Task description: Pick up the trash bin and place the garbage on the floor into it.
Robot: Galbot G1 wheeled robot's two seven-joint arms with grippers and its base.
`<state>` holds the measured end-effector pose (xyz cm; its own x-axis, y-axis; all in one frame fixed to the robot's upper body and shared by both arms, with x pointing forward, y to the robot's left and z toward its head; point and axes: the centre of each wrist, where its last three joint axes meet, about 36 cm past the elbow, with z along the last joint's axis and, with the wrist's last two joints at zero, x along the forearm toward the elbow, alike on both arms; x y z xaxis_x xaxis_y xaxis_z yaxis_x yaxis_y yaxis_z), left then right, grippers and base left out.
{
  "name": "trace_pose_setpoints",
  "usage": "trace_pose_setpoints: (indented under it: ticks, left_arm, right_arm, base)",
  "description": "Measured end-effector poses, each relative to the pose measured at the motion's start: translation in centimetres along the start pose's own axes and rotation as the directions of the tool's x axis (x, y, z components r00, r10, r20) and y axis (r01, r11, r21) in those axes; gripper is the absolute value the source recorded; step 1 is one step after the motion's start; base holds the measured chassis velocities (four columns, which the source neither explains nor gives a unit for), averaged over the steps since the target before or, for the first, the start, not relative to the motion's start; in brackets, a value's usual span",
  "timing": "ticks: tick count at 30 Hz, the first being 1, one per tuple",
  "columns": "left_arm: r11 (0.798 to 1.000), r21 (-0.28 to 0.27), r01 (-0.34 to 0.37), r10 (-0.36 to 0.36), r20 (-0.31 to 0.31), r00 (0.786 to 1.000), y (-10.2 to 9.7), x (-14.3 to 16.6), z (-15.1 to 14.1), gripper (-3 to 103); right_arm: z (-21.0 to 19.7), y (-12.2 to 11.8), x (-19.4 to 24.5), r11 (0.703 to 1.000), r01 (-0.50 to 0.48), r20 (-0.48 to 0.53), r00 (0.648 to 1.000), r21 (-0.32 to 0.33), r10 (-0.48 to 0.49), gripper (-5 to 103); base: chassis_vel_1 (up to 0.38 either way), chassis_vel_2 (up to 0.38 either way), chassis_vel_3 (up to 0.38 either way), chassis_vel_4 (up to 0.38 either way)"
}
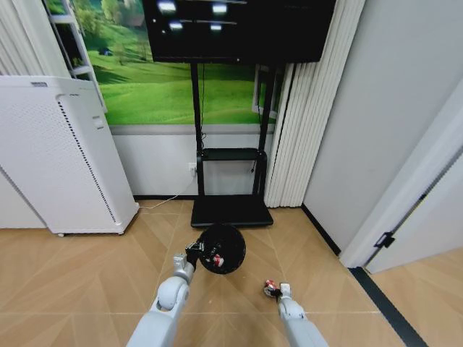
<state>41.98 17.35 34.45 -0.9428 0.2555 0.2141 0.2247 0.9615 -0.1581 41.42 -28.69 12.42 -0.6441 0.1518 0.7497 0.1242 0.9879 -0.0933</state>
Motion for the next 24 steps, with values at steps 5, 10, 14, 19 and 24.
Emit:
trace_pose_setpoints:
  ticks: [5, 10, 14, 19, 24]
  left_arm:
    - [1.0, 0.0, -0.002, 0.002, 0.0, 1.0, -0.3, -0.1, 0.0, 7]
    - [1.0, 0.001, -0.003, 0.003, -0.003, 1.0, -0.5, -0.1, 0.1, 7]
    - [1.0, 0.001, -0.004, 0.004, -0.004, 1.0, -0.6, -0.2, 0.1, 7]
    - [1.0, 0.002, 0.002, -0.002, -0.002, 1.0, -0.5, -0.1, 0.0, 7]
    - [1.0, 0.003, 0.015, -0.015, -0.005, 1.0, 0.0, 0.1, 0.2, 7]
  right_arm:
    - [0.2, 0.0, 0.0, 1.0, 0.0, 0.0, 1.0, -0.002, 0.0, 82]
    - [0.6, -0.1, 0.1, 1.0, -0.002, 0.001, 1.0, -0.003, 0.002, 60]
    - [0.8, -0.1, 0.3, 1.0, -0.011, 0.008, 1.0, -0.002, 0.011, 47]
    - [-0.1, -0.6, 2.1, 0.998, -0.044, 0.06, 0.997, -0.038, 0.046, 42]
    - [-4.5, -2.5, 6.7, 0.988, -0.049, 0.205, 0.976, -0.147, 0.079, 41]
  base:
    - [0.0, 0.0, 0.0, 0.0]
    - [0.0, 0.0, 0.0, 0.0]
    - [0.0, 0.0, 0.0, 0.0]
    - [0.0, 0.0, 0.0, 0.0]
    - [0.0, 0.0, 0.0, 0.0]
